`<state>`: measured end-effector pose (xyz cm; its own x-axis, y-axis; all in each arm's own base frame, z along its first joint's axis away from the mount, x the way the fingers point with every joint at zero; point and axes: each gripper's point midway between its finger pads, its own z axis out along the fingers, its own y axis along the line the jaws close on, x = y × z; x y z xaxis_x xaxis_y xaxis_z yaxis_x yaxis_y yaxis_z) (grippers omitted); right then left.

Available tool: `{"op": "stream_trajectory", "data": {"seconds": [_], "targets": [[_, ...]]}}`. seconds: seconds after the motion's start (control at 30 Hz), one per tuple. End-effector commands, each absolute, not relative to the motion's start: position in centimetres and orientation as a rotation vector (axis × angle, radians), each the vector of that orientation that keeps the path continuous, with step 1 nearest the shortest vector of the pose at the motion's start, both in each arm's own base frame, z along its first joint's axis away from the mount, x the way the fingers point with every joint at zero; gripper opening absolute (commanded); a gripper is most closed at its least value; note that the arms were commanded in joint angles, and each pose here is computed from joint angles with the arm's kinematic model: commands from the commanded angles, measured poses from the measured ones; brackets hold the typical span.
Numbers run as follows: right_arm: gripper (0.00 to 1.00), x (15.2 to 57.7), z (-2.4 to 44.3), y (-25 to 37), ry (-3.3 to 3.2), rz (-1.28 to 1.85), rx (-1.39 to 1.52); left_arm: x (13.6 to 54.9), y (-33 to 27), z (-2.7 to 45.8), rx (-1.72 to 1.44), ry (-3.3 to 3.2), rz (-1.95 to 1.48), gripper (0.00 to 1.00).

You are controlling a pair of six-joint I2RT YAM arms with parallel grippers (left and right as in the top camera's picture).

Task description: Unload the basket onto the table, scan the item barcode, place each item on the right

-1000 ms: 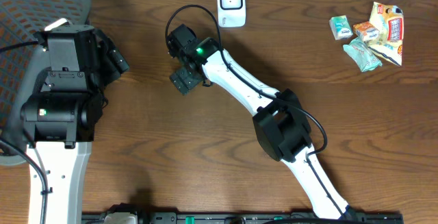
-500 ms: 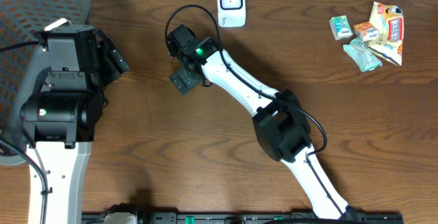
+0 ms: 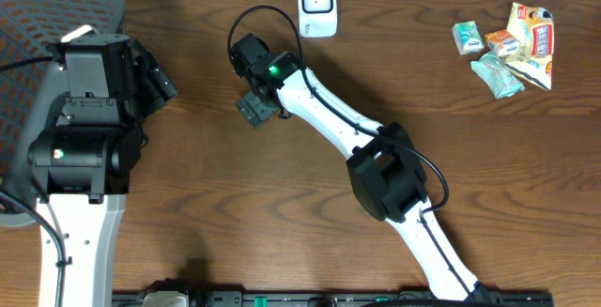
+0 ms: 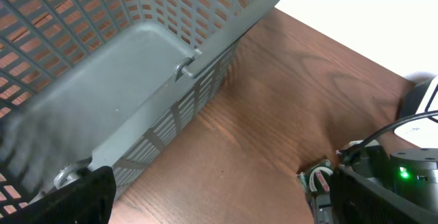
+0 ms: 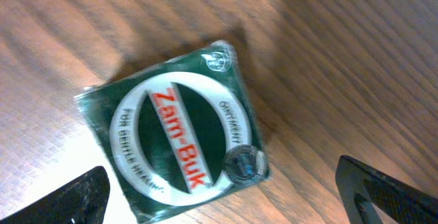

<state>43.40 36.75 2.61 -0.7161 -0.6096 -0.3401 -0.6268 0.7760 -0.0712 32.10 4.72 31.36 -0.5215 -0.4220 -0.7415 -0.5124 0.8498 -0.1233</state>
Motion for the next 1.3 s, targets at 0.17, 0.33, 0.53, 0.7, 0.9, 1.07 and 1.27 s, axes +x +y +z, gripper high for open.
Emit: {"op": "stream_trajectory", "data": {"seconds": [0.17, 0.33, 0.53, 0.7, 0.9, 1.07, 1.27], "targets": [[0.99, 41.6, 2.0, 39.1, 2.447, 0.240, -1.388, 31.9, 5.0, 32.1, -0.688, 2.169, 0.142, 0.98], [0.99, 41.8, 0.3, 38.6, 2.442, 0.234, -1.389, 31.9, 5.0, 32.1, -0.688, 2.169, 0.142, 0.98], [0.99, 42.3, -0.8, 38.0, 2.447, 0.234, -1.370, 31.9, 5.0, 32.1, -0.688, 2.169, 0.142, 0.98], [0.71, 42.3, -0.8, 38.0, 2.483, 0.247, -1.310, 31.9, 5.0, 32.1, -0.688, 2.169, 0.142, 0.97], [0.58, 41.7, -0.3, 37.6, 2.586, 0.309, -1.188, 31.9, 5.0, 32.1, -0.688, 2.169, 0.142, 0.98], [0.56, 41.1, 3.1, 37.8, 2.594, 0.642, -1.154, 31.9, 5.0, 32.1, -0.688, 2.169, 0.142, 0.97], [0.61, 41.1, 7.0, 36.2, 2.560, 1.162, -1.037, 31.9, 5.0, 32.1, -0.688, 2.169, 0.142, 0.98]]}}
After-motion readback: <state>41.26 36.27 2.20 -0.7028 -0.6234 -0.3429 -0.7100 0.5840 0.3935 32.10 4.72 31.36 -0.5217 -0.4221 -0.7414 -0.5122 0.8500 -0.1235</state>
